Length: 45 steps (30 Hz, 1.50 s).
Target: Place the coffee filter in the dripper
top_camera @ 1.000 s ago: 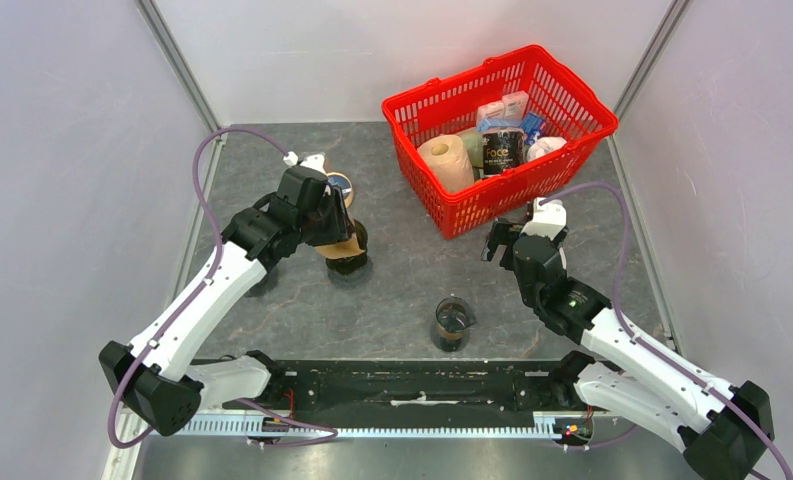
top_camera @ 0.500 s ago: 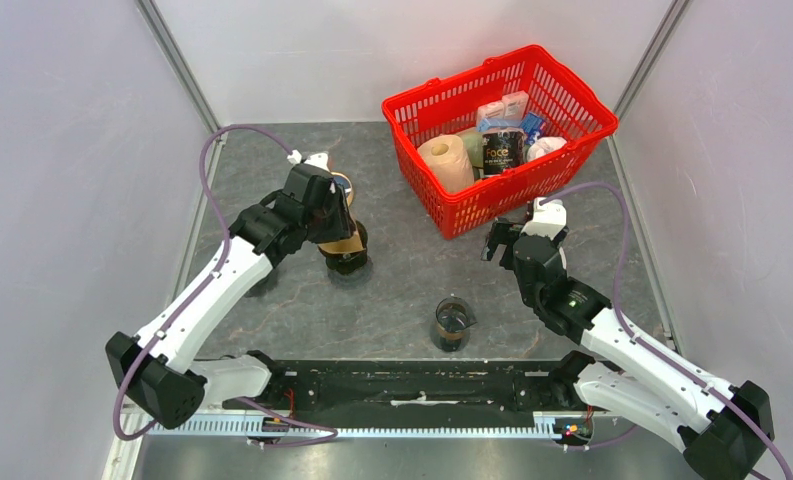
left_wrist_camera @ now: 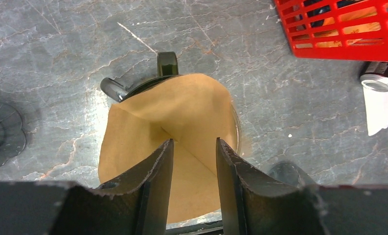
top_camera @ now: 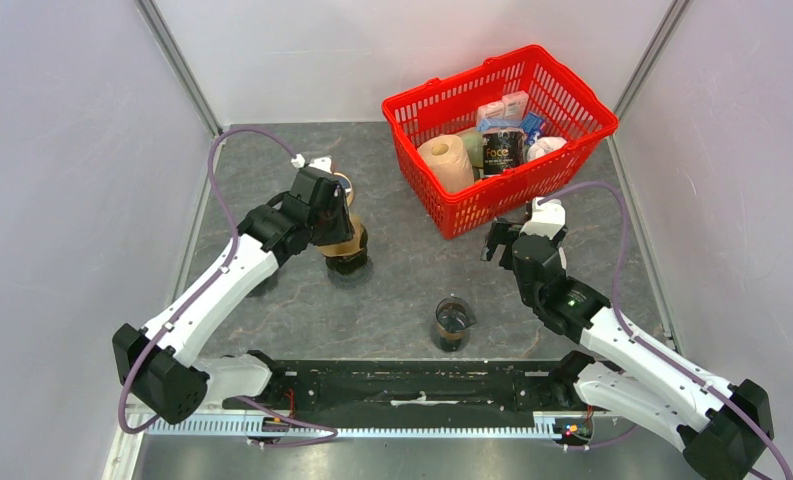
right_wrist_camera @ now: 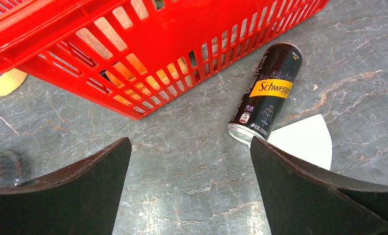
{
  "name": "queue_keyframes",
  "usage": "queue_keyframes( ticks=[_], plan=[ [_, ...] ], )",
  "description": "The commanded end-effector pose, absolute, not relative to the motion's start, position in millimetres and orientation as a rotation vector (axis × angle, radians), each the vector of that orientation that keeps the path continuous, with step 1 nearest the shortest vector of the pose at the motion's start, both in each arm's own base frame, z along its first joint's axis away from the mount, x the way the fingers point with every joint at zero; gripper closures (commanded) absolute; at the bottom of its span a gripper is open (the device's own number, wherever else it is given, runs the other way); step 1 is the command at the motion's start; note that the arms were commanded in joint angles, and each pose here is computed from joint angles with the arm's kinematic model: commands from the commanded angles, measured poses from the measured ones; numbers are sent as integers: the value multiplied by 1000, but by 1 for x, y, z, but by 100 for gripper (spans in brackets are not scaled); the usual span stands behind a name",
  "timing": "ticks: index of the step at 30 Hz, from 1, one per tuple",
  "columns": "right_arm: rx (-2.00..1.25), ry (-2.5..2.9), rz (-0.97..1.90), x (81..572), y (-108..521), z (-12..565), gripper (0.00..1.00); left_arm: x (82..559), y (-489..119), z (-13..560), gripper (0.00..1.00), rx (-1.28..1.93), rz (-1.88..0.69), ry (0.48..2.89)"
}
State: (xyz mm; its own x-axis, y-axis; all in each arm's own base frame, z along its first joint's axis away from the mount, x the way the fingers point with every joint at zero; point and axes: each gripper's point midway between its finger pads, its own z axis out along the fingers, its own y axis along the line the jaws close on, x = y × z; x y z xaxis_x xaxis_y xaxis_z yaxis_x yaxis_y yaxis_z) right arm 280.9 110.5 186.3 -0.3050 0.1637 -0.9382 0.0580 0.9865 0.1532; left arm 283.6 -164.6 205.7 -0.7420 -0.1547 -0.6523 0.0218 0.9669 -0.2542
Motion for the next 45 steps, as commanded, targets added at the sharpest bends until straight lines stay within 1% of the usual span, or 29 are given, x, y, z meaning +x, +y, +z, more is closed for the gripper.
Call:
queue_keyframes(
  ticks=[1, 12, 18, 23, 26, 31, 45],
  plan=[
    [174, 1847, 119, 285, 112, 196, 1, 291, -161, 200, 56, -141, -285, 2370],
    [173, 1849, 119, 285, 113, 195, 1, 293, -166, 191, 57, -144, -306, 2387],
    [170, 1853, 117, 286, 113, 194, 1, 297, -168, 195, 57, -153, -314, 2367],
    [168, 1856, 114, 286, 113, 194, 1, 300, -170, 185, 64, -167, -275, 2431],
    [169, 1854, 112, 286, 113, 194, 1, 295, -165, 180, 66, -169, -232, 2478],
    [169, 1857, 112, 286, 114, 193, 1, 290, -161, 170, 66, -171, -204, 2509],
    [169, 1860, 106, 286, 113, 191, 1, 298, -168, 148, 67, -152, -196, 2571]
  ],
)
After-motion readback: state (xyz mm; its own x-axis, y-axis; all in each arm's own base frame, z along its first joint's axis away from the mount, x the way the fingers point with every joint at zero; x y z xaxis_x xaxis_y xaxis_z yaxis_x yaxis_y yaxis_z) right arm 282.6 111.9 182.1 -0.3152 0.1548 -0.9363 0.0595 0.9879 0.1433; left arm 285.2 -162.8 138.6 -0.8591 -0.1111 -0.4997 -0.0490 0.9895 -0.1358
